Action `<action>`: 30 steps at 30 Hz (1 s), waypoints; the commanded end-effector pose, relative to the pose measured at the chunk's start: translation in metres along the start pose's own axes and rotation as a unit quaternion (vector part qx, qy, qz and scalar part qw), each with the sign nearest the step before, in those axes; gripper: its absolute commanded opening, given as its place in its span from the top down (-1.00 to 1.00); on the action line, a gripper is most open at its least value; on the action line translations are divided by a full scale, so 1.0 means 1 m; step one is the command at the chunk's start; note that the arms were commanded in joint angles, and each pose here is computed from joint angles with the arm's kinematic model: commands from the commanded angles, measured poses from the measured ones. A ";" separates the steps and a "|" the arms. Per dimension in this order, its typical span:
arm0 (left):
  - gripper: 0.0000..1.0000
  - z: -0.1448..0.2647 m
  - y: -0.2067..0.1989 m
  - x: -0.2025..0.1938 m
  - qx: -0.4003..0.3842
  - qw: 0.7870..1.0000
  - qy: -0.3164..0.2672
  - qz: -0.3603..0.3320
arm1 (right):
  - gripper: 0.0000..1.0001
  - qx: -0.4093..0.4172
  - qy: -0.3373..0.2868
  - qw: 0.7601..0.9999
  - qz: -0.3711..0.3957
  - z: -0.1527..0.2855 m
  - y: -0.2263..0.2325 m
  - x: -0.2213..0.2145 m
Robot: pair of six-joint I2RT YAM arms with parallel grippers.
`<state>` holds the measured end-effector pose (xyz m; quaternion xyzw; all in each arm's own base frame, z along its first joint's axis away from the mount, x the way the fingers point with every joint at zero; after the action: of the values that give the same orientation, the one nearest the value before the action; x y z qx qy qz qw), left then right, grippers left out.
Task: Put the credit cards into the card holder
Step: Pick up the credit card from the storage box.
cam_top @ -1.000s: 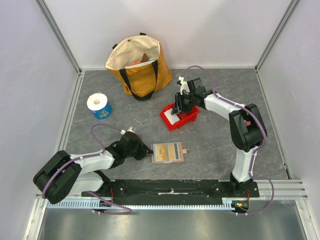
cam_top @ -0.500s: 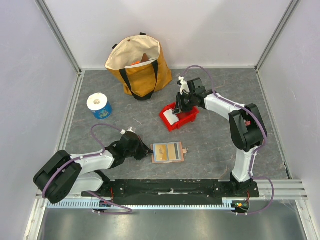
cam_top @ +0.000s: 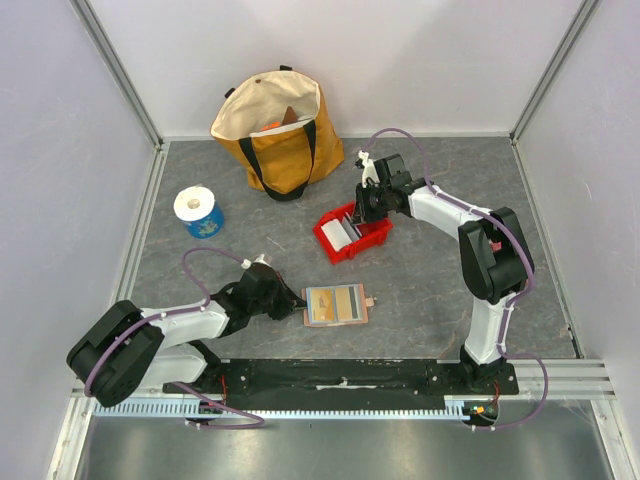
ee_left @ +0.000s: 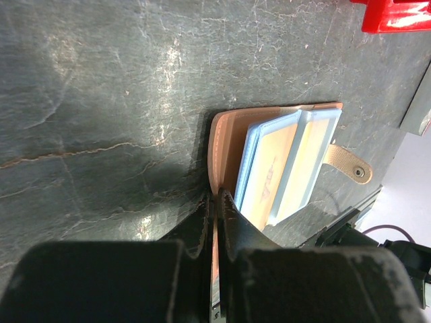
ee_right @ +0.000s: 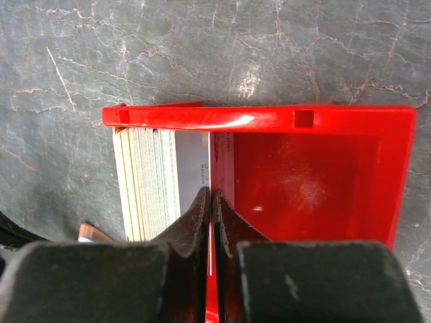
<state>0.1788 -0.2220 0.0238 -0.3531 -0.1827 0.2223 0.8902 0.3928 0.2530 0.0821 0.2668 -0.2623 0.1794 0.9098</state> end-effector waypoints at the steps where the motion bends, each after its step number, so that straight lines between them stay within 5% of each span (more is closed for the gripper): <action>1: 0.97 -0.002 0.002 0.001 0.002 1.000 -0.001 -0.017 | 0.84 -0.012 -0.012 1.000 0.014 0.004 -0.002 0.012; 19: 0.96 -0.003 0.002 0.001 0.003 1.000 0.001 -0.019 | 0.66 -0.043 0.024 0.998 0.032 -0.013 -0.006 -0.007; 25: 0.97 -0.003 0.001 0.001 0.002 1.000 0.000 -0.020 | 0.98 -0.063 0.001 0.997 0.044 -0.001 -0.006 0.008; 30: 0.96 -0.002 0.001 0.001 0.001 1.000 0.000 -0.020 | 1.00 -0.100 -0.061 0.991 0.066 0.033 -0.001 0.046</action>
<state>0.1799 -0.2235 0.0235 -0.3556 -0.1834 0.2214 0.8894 0.3916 0.2430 0.0590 0.1888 -0.2544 0.1924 0.9288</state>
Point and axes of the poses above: each gripper's point midway between its finger pads, its own z axis back along the fingers, its own y axis along the line the jaws close on, x = y × z, the point moved 1 cm from there along z, back along the fingers, and after that the axes turned 3 degrees about z, right-handed, at the moved point
